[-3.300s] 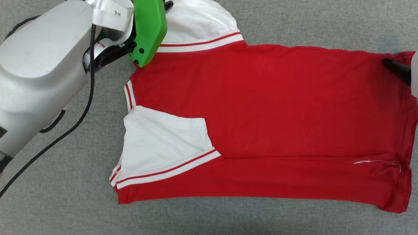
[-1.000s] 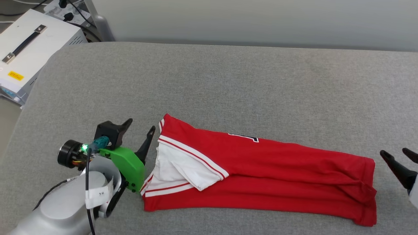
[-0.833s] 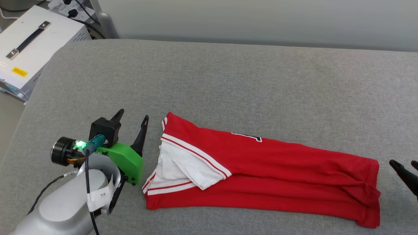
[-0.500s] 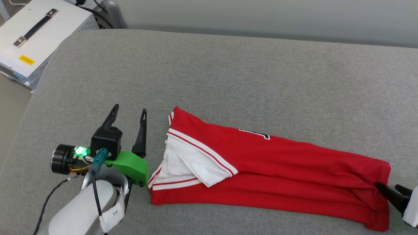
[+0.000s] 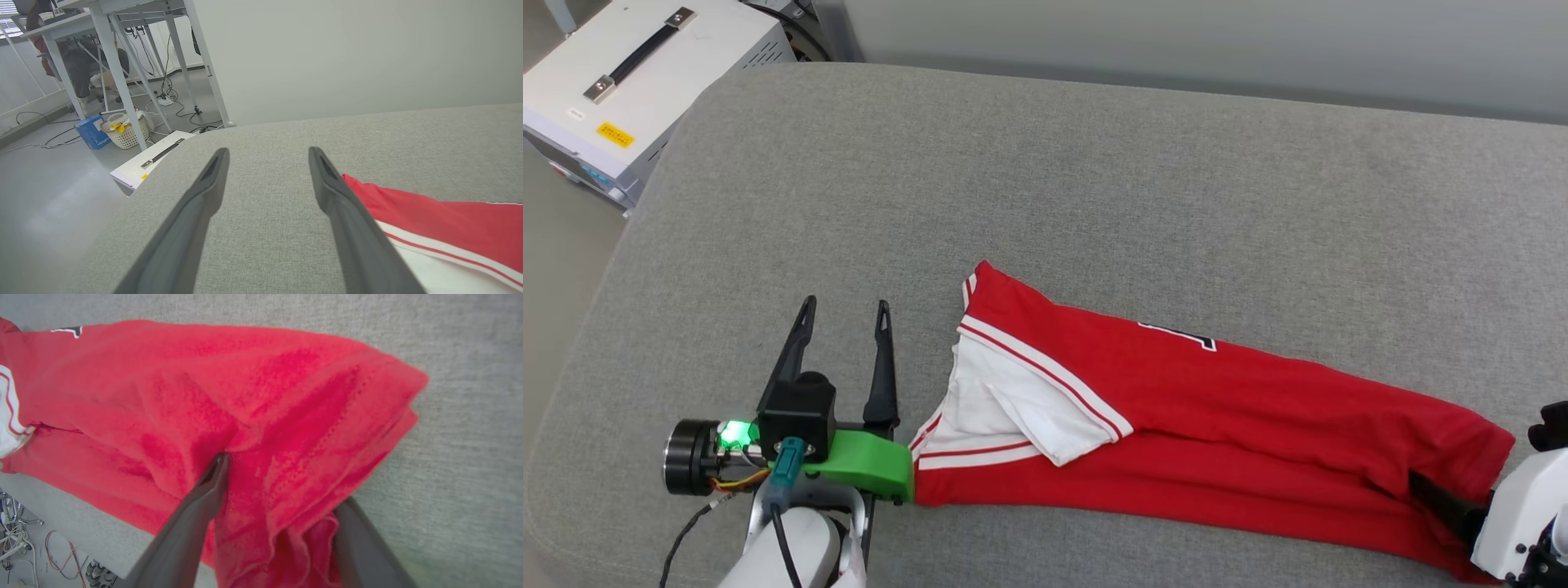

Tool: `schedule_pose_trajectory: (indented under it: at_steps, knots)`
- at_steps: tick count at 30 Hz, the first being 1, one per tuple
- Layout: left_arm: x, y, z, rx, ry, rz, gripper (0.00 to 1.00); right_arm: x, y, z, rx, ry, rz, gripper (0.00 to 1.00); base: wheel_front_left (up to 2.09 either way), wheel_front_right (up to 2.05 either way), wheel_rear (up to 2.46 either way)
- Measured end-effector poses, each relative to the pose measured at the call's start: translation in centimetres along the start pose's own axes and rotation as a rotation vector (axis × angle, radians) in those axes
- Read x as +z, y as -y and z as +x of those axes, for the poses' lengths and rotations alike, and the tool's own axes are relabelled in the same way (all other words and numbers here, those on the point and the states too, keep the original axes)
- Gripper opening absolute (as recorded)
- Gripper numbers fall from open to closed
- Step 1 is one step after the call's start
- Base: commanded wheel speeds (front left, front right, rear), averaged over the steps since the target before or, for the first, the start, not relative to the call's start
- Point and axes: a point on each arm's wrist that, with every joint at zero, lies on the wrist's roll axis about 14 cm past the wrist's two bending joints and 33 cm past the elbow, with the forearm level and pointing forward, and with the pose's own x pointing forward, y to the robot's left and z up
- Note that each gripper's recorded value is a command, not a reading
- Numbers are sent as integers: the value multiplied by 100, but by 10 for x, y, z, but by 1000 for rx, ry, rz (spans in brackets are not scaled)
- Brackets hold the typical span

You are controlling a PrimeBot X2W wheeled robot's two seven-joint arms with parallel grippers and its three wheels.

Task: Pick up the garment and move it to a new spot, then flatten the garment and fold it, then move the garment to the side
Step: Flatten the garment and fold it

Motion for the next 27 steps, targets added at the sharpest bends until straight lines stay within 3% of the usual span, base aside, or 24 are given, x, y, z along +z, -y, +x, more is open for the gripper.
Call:
schedule_pose_trajectory:
  at_steps: [1, 2, 3, 4, 12, 21, 27]
  knots:
    - [0, 1, -2, 1, 0, -4, 100, 0, -2, 1, 3, 1, -5, 100, 0, 0, 0]
    - [-1, 2, -3, 1, 0, -9, 100, -1, -3, 1, 6, 1, -9, 68, 0, 0, 0]
    - [-1, 3, -5, 2, 2, -13, 100, 1, -3, 1, 6, 7, -15, 21, 0, 0, 0]
    - [0, 4, -6, 3, 5, -13, 100, 1, -3, 1, 5, 12, -17, 0, 0, 0, 0]
    - [4, 9, -13, -23, 28, 1, 100, 10, 16, -11, -42, 45, -14, 0, 0, 0, 0]
    - [10, 12, -14, -40, 49, -4, 100, 33, 91, -60, -267, 55, -51, 0, 0, 0, 0]
    - [7, 13, -20, -44, 41, -14, 100, 50, 62, -64, -179, 83, -69, 0, 0, 0, 0]
